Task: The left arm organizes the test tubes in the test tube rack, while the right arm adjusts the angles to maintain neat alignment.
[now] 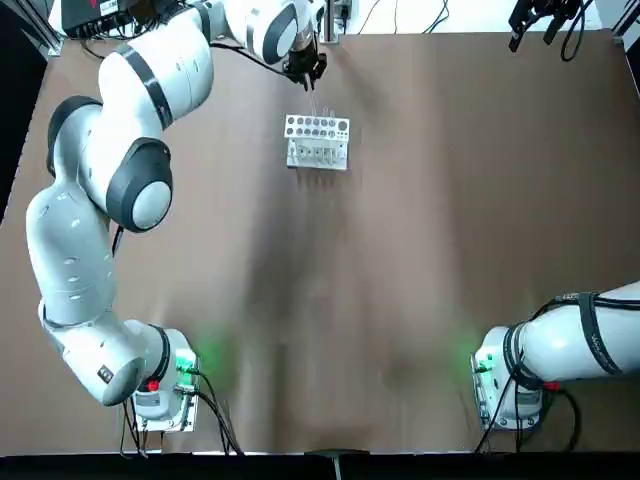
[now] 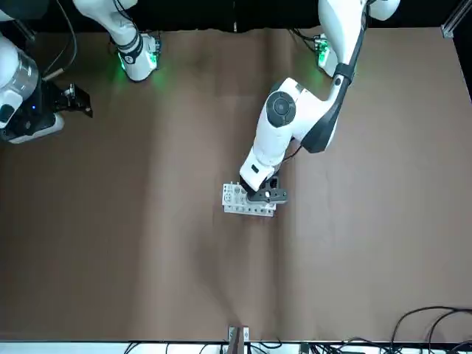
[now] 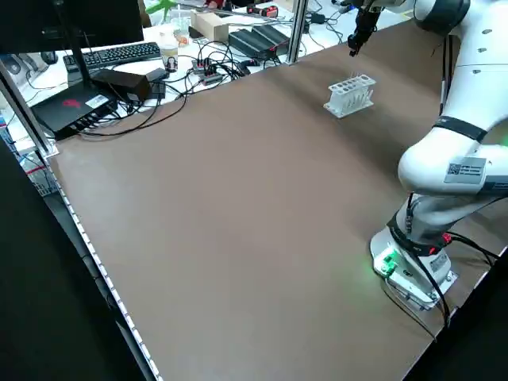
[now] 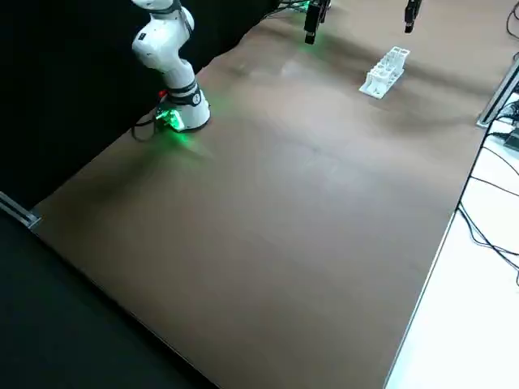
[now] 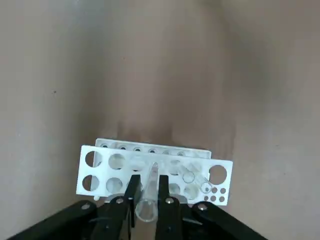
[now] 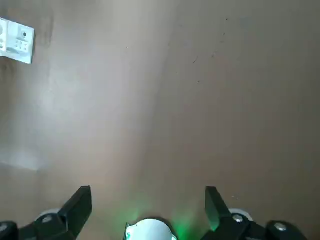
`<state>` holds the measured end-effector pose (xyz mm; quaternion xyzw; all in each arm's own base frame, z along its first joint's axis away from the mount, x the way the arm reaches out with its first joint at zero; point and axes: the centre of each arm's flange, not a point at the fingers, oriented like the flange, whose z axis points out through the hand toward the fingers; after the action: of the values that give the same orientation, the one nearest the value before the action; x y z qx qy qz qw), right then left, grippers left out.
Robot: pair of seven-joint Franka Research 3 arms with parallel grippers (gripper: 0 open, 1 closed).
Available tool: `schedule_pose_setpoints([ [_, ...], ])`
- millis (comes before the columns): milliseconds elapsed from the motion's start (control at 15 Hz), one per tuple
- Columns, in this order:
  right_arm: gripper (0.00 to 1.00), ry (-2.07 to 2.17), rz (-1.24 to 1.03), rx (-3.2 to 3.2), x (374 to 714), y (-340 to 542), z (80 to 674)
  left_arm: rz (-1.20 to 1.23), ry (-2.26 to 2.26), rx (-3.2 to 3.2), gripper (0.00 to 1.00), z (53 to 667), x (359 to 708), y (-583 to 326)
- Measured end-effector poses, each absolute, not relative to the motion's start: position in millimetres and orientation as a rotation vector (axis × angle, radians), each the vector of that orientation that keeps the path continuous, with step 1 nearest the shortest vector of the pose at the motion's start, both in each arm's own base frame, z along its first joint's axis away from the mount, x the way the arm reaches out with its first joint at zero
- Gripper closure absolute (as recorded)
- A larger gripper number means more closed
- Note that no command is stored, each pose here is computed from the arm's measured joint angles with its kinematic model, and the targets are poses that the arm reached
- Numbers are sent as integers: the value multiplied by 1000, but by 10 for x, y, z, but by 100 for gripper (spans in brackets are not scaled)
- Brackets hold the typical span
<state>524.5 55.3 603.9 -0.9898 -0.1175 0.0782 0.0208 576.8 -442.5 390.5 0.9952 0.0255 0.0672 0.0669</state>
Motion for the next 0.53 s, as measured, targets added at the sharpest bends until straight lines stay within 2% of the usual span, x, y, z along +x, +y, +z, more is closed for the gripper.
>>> schedule_pose_setpoints([
  [533,0,-364,242,-3069,5245,551,6039,195,68,3005,81,3857,5745,-4461],
])
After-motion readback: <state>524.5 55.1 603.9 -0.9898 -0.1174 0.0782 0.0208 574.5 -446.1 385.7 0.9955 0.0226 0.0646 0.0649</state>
